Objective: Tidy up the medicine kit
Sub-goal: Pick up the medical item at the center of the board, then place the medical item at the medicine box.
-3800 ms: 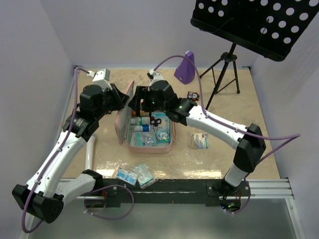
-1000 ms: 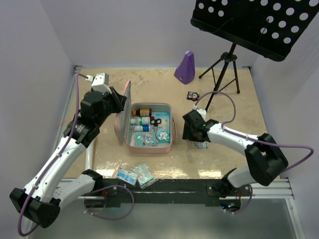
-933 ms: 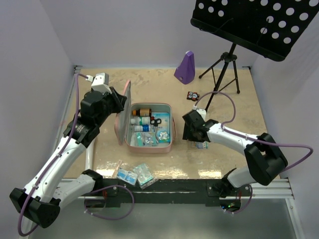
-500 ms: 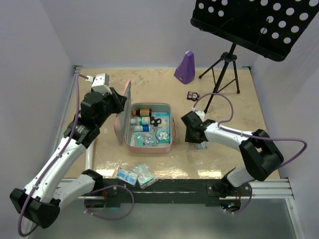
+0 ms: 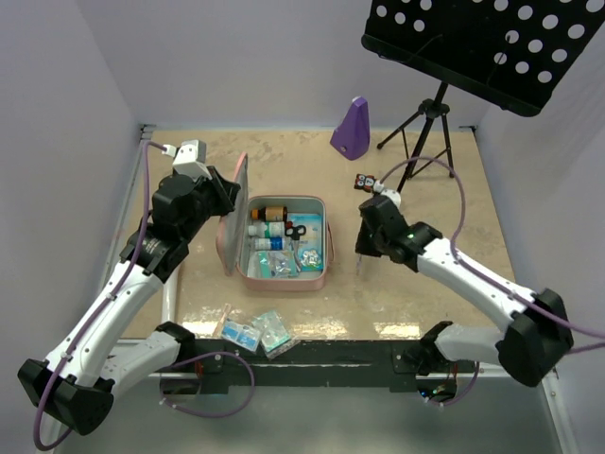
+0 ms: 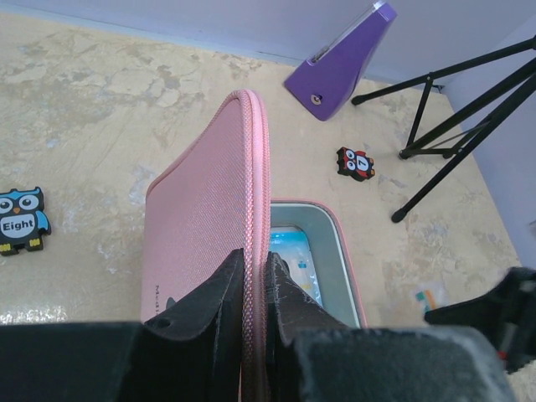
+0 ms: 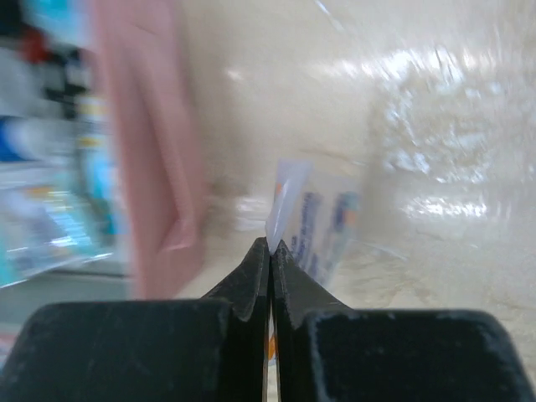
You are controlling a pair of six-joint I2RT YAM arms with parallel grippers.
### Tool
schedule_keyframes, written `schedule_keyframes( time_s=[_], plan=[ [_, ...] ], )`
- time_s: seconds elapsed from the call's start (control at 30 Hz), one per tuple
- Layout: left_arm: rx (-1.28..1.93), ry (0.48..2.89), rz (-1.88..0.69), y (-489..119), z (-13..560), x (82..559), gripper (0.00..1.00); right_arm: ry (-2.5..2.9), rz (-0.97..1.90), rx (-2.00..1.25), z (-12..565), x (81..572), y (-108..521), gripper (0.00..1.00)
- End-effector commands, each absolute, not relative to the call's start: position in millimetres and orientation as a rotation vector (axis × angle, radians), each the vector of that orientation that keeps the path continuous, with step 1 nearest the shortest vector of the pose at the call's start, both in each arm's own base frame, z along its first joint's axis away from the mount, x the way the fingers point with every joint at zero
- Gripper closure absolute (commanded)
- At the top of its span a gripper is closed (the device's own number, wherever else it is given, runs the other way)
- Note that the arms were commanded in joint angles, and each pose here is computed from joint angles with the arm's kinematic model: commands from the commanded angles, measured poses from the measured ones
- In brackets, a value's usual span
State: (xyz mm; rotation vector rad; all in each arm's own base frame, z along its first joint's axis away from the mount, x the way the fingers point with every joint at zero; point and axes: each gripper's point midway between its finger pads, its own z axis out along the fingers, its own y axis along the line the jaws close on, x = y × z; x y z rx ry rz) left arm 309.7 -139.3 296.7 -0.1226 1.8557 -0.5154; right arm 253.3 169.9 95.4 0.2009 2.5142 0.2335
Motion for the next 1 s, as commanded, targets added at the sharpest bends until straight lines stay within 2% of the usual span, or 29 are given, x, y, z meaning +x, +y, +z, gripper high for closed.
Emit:
schedule_keyframes(
  time_s=[0.0,0.43,0.97],
  plan=[
    [-0.116,1.903,-0.51,-138.8,286.2,305.1,1.0,2.267,0.573,0.114,208.8,266.6,205.7,1.0],
    [-0.189,1.835,-0.645,-146.0,319.0,296.1,1.0,1.729,1.286,-0.282,352.1,254.5,304.7,1.0],
    [-0.322,1.734,-0.729,-139.4,341.5,290.3,1.0,1.444,1.779,-0.312,403.6,224.2,381.6,1.0]
  ],
)
